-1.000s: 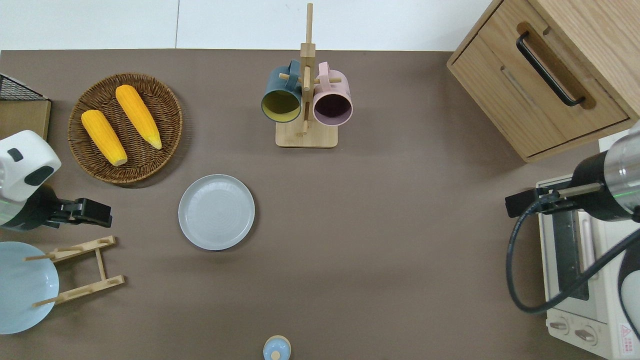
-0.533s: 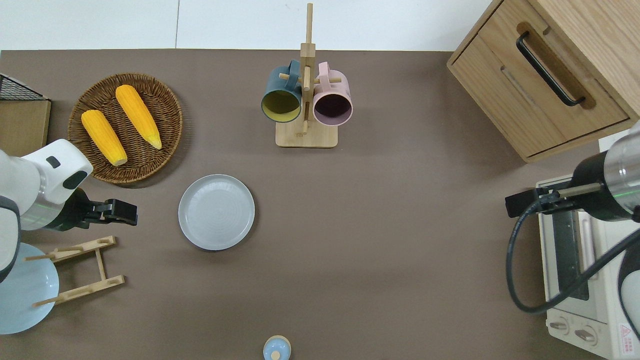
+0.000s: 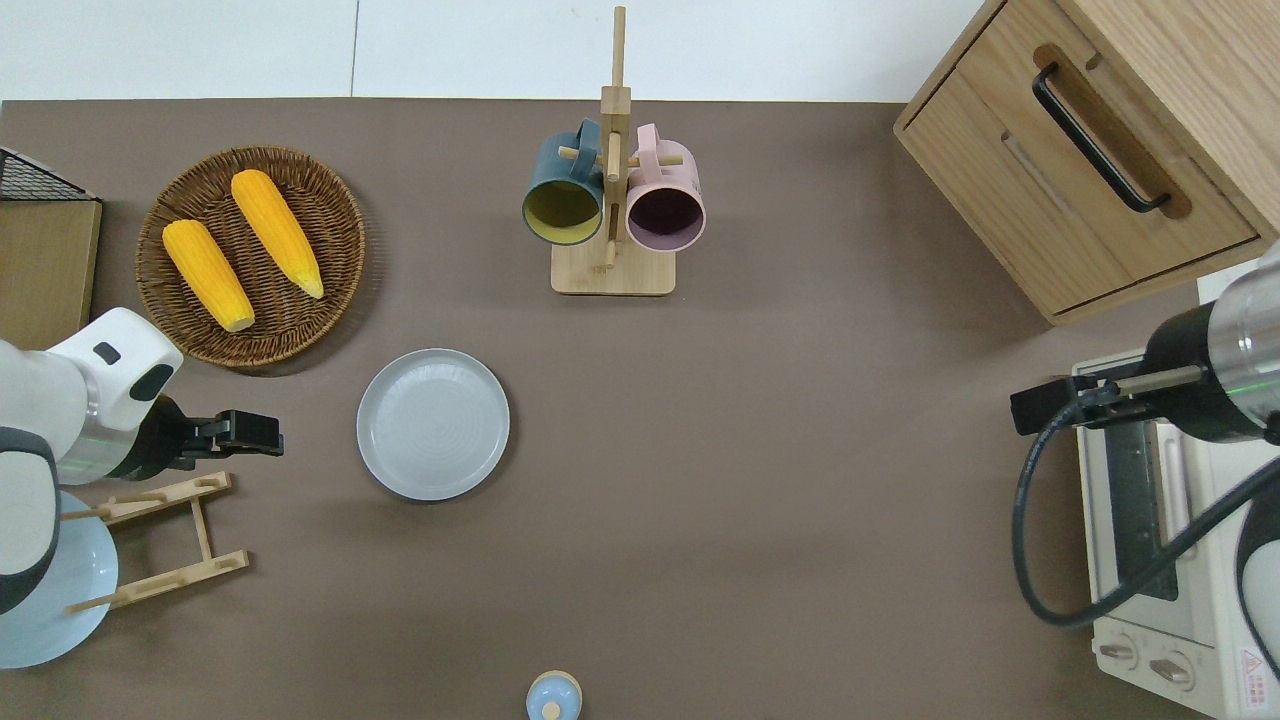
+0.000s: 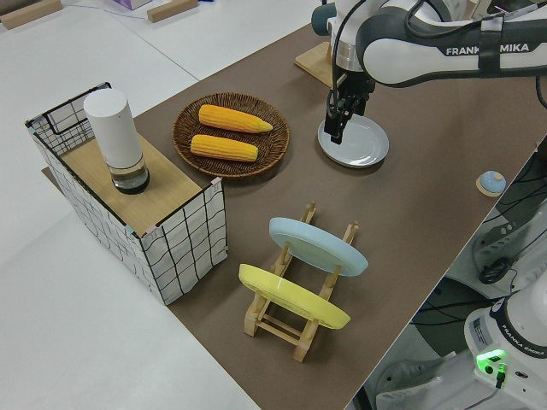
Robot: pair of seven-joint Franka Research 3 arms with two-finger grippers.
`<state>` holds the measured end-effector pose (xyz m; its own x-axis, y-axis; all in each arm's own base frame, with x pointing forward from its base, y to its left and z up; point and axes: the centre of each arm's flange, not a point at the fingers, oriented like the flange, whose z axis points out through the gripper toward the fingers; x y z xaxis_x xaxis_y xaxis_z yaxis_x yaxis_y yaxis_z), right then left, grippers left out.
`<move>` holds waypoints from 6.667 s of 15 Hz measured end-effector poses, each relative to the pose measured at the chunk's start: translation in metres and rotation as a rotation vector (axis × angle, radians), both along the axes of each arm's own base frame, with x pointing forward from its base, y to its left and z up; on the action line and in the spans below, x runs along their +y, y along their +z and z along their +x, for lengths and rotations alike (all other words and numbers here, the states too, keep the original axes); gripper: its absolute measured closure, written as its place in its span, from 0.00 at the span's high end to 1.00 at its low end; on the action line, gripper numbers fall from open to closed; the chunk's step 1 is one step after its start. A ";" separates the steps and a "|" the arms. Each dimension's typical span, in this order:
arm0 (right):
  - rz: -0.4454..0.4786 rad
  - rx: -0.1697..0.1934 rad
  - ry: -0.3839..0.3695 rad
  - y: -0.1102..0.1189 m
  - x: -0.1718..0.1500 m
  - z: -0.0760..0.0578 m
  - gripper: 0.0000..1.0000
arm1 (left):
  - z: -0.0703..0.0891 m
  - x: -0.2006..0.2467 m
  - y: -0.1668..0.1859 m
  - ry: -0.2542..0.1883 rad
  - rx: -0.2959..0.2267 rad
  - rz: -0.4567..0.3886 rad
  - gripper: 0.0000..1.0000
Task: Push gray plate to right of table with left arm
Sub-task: 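Move the left gripper forward to the edge of the gray plate nearest the robot, then lower the left gripper against the gray plate's near rim, then push the gray plate with the left gripper toward the toaster oven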
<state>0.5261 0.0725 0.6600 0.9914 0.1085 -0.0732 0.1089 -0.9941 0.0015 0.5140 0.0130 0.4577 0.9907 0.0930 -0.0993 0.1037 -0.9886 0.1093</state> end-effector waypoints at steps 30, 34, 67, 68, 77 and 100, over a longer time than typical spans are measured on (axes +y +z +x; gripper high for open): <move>0.000 0.000 0.000 0.000 0.000 0.000 0.99 | -0.053 -0.070 -0.146 0.264 -0.163 0.042 1.00; 0.000 0.000 0.000 0.000 0.000 0.000 0.99 | -0.053 -0.071 -0.152 0.271 -0.160 0.042 0.99; 0.000 0.000 0.000 0.000 0.000 0.000 0.99 | -0.056 -0.110 -0.155 0.351 -0.160 0.029 0.03; 0.000 0.000 0.000 0.000 0.000 0.000 0.99 | -0.057 -0.121 -0.154 0.366 -0.159 0.026 0.03; 0.000 0.000 0.000 0.000 0.000 0.000 0.99 | -0.067 -0.212 -0.154 0.468 -0.132 -0.004 0.03; 0.000 0.000 0.000 0.000 0.000 0.000 0.99 | -0.082 -0.441 -0.153 0.571 -0.086 -0.003 0.03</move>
